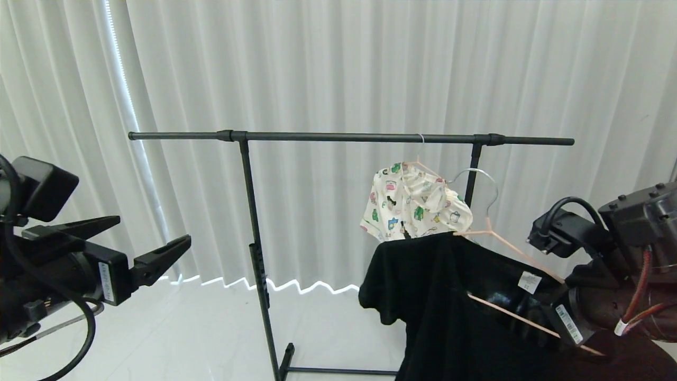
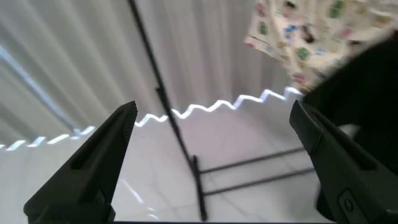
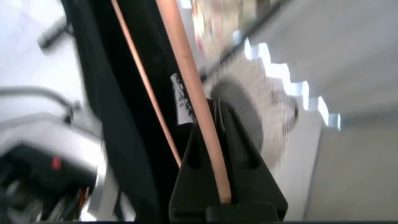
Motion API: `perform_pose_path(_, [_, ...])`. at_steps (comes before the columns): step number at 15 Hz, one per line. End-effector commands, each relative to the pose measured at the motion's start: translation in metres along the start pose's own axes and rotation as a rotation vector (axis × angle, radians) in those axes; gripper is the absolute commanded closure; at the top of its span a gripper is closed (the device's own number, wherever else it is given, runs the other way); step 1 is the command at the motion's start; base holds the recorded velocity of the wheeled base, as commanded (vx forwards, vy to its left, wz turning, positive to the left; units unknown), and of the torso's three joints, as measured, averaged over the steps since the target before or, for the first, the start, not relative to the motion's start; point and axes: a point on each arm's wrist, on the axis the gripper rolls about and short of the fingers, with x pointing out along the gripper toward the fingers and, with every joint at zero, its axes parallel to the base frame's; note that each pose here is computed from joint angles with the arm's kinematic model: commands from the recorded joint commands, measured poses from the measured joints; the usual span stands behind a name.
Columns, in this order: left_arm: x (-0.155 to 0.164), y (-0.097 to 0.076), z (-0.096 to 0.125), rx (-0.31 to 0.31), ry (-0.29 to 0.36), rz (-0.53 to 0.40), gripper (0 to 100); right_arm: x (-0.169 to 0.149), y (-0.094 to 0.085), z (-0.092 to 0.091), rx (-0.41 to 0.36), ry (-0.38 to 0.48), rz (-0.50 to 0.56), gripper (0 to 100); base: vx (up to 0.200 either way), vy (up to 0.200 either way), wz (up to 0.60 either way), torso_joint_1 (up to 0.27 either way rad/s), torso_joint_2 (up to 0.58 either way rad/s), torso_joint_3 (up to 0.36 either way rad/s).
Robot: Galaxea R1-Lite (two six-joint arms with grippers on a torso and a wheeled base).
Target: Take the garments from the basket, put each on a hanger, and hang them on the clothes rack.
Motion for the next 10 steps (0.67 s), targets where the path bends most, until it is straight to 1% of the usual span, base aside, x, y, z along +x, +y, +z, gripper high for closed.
perform_pose_path(1, [0.018,0.000,-0.007,0.008,0.057,0.013,0,0.007,0.000,0.013,0.082,0.033,-0.050,100,0.000,0.000,0.00,0.000,0.00,0.000])
perform_pose_path(2, [0.019,0.000,-0.007,0.013,0.063,0.022,0,0.010,0.001,0.017,0.111,0.033,-0.071,100,0.000,0.000,0.00,0.000,0.00,0.000])
perform_pose_path(3, [0.020,0.000,-0.008,0.028,0.073,0.038,0,0.020,0.003,0.026,0.174,0.035,-0.116,100,0.000,0.000,0.00,0.000,0.00,0.000])
perform_pose_path(4, [0.021,0.000,-0.010,0.045,0.082,0.040,0,0.027,0.006,0.041,0.235,0.015,-0.132,100,0.000,0.000,0.00,0.000,0.00,0.000])
perform_pose_path(7, [0.020,0.000,-0.009,0.054,0.079,0.041,0,0.033,0.008,0.063,0.263,-0.027,-0.128,100,0.000,0.000,0.00,0.000,0.00,0.000])
perform_pose_path(10, [0.019,-0.001,-0.013,0.055,0.088,0.037,0,0.031,0.009,0.077,0.273,-0.067,-0.120,100,0.000,0.000,0.00,0.000,0.00,0.000])
